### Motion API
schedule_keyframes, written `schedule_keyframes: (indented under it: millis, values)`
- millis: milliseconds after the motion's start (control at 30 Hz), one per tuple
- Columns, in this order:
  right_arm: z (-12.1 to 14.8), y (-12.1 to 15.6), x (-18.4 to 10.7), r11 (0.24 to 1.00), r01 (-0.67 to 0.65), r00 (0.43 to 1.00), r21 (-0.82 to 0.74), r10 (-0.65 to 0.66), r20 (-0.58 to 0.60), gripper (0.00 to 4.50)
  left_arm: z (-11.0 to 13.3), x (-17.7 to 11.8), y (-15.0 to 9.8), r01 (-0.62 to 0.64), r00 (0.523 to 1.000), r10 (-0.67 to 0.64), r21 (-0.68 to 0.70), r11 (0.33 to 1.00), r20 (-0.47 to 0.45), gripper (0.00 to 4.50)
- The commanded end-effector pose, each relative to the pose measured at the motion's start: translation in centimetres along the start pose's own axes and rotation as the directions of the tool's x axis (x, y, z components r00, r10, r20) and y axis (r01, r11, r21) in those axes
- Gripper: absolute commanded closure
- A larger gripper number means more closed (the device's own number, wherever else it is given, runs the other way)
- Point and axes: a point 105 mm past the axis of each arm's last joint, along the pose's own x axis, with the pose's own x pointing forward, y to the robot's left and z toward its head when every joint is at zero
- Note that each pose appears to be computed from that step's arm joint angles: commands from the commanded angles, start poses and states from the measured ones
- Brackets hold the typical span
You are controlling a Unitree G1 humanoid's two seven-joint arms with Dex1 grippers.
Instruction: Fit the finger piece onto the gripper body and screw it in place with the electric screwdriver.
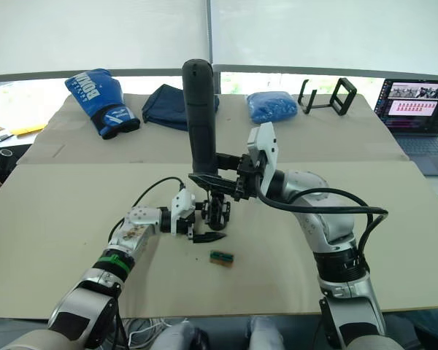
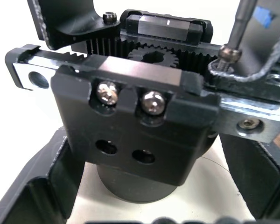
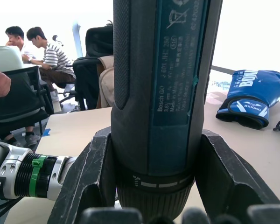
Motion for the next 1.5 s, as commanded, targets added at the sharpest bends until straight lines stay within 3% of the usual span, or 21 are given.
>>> schedule_keyframes:
  millis: [33, 67, 1500]
  values:
    - [-0.2, 0.3, -0.1, 1.000, -0.006, 1.000, -0.012, 0.006, -0.019, 2.57, 0.3, 0.1, 0.0, 0.020, 1.000, -0.019, 0.049, 0.999, -0.015, 1.81]
    - [-0.2, 0.3, 0.0, 1.000, -0.006, 1.000, -0.012, 0.006, -0.020, 2.57, 0.3, 0.2, 0.0, 0.019, 1.000, -0.018, 0.045, 0.999, -0.010, 2.16]
    - [-5.7, 1.2, 0.4, 0.991, 0.046, 0.988, 0.127, -0.026, -0.151, 2.57, -0.3, 0.3, 0.2, -0.016, 1.000, 0.017, 0.025, 1.000, -0.023, 2.14]
